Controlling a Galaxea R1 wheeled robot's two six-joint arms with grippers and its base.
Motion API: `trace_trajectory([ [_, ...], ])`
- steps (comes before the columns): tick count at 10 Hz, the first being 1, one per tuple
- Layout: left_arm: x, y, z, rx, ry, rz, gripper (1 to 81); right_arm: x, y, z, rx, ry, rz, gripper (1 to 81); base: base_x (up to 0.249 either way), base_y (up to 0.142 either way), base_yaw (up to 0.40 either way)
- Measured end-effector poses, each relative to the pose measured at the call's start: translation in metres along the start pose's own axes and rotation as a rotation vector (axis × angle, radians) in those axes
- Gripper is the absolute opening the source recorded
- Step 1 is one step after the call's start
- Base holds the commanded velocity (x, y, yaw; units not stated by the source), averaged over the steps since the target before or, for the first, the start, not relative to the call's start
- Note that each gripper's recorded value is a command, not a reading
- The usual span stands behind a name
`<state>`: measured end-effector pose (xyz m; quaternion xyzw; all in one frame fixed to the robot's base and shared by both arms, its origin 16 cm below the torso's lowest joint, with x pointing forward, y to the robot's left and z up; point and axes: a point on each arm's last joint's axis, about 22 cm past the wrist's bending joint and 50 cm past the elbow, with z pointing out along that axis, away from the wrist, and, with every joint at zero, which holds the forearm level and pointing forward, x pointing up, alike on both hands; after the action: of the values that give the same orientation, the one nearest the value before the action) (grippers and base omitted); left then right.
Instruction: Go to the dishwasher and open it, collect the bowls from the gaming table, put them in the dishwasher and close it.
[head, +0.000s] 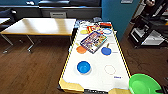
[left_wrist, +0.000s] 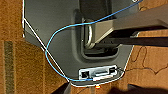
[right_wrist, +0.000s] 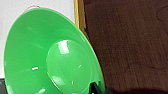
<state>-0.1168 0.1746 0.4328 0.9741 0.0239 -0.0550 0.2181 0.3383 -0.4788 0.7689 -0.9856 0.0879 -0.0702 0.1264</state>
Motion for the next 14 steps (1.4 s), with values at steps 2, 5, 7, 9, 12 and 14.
trace_trajectory([
  [2,0.003,0.01,-0.009,-0.052,0.006,-0.011,81.1,-0.063,0.015,0.027,0.004,-0.088,0.001,1.0,0.0,0.0,0.0],
  [5,0.006,0.016,-0.024,-0.1,0.011,-0.021,81.1,-0.152,0.046,0.053,0.008,-0.181,0.024,1.0,0.0,0.0,0.0],
  [7,0.006,0.017,-0.025,-0.103,0.01,-0.02,81.1,-0.186,0.048,0.053,0.04,-0.198,0.025,1.0,0.0,0.0,0.0],
  [9,0.006,0.018,-0.026,-0.107,0.017,-0.02,81.1,-0.221,0.053,0.046,0.059,-0.226,0.026,1.0,0.0,0.0,0.0],
  [12,0.018,0.026,-0.04,-0.15,0.053,-0.031,81.1,-0.29,0.054,0.064,0.1,-0.29,0.051,1.0,0.0,0.0,0.0],
  [14,0.026,0.032,-0.06,-0.195,0.067,-0.04,81.1,-0.328,0.049,0.101,0.142,-0.287,0.079,1.0,0.0,0.0,0.0],
])
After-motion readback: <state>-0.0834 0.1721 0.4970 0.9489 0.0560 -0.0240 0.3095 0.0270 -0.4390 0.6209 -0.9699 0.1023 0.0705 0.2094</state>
